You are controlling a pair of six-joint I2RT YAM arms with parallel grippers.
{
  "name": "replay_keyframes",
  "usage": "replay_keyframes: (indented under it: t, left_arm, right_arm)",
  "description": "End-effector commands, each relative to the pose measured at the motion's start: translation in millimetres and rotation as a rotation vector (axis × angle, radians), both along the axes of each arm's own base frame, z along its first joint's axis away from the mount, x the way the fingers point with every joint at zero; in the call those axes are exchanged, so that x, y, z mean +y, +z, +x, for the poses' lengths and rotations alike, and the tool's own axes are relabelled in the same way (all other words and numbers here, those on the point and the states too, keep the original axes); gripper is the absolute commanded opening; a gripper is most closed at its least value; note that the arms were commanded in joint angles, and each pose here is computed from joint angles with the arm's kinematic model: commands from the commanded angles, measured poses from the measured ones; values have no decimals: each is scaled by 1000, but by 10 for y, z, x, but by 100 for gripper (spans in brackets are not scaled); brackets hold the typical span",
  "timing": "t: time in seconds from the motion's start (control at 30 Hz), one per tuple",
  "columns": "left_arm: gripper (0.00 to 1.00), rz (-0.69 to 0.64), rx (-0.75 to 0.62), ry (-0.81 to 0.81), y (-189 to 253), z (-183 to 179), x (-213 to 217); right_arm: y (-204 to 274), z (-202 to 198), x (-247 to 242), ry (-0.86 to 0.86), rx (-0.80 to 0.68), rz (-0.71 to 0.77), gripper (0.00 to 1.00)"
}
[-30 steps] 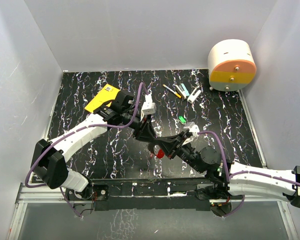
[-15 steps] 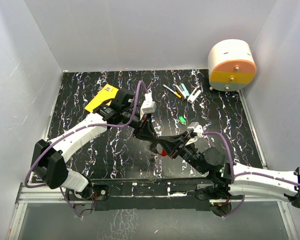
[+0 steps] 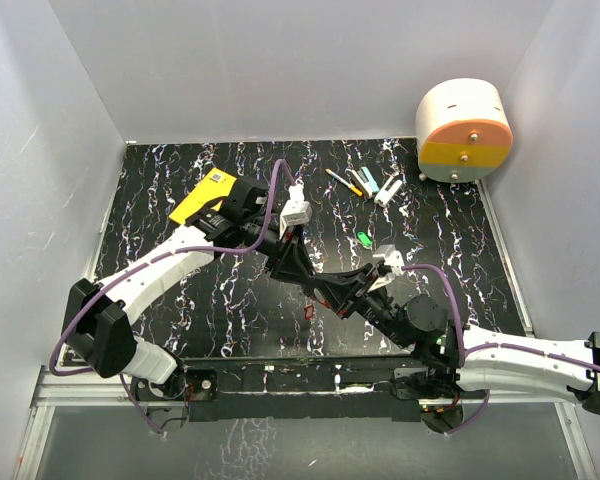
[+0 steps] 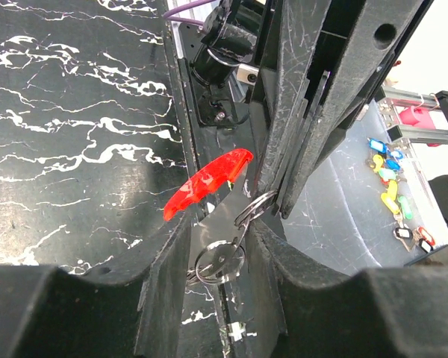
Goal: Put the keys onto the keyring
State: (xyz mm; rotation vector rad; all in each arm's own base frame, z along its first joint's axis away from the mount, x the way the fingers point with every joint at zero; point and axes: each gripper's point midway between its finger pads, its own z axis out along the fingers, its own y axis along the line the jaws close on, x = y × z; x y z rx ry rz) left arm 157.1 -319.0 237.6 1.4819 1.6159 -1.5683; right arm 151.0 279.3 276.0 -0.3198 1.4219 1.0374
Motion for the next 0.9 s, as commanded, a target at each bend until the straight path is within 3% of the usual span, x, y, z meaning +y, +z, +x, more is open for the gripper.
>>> replay_keyframes:
  t: [0.0,0.27,0.57,0.87]
  left_arm:
    - [32,-69,-25,-33,265,-34,-25]
    - [21,-78,-22,-35,289,-48,-23]
    - [17,-79,-48,-35,332,-41,-14]
    - [16,-26,-132,13,264,70,14]
  right_arm:
    - [471,-57,-26,18,-51,150,8]
    - [470,-60,-33,14,-49,153,8]
    - [315,-66,-92,6,3,147,8]
    - [133,-82,-134,6,69,116,22]
